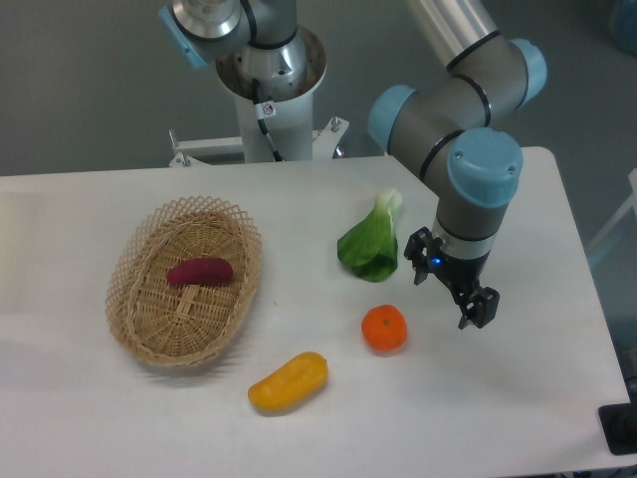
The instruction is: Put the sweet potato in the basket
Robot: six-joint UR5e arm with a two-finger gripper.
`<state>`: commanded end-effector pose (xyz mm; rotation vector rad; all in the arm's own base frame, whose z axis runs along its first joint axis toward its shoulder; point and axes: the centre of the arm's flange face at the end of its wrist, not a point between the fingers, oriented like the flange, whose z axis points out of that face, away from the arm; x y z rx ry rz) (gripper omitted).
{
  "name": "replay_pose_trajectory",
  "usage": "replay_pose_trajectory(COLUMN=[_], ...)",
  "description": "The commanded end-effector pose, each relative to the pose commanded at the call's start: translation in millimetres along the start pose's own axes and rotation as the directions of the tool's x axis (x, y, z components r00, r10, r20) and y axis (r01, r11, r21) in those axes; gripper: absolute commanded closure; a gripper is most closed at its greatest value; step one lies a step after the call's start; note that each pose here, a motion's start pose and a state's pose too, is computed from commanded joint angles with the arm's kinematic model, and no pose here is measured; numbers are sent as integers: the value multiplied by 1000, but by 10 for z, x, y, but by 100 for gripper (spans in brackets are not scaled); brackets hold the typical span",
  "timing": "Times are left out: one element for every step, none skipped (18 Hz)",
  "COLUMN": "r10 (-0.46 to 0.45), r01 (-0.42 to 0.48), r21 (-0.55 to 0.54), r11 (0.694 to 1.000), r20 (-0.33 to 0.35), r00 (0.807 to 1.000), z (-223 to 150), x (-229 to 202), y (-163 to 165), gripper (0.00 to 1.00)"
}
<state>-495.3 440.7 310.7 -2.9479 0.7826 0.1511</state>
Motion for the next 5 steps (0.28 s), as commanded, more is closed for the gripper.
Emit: replay_pose_trajectory(r10=[-1,-2,0,0,0], r01=[1,2,0,0,0], r21=[0,0,-2,-2,-2], r11=[1000,1000,1000,1000,1000], r20=[2,0,-2,-2,-2], r00=[1000,1000,1000,1000,1000], z=[-2,8,19,19,19], x=[-4,-5,-4,-4,-4], y=[10,11,3,3,3], gripper=[0,0,0,0,0])
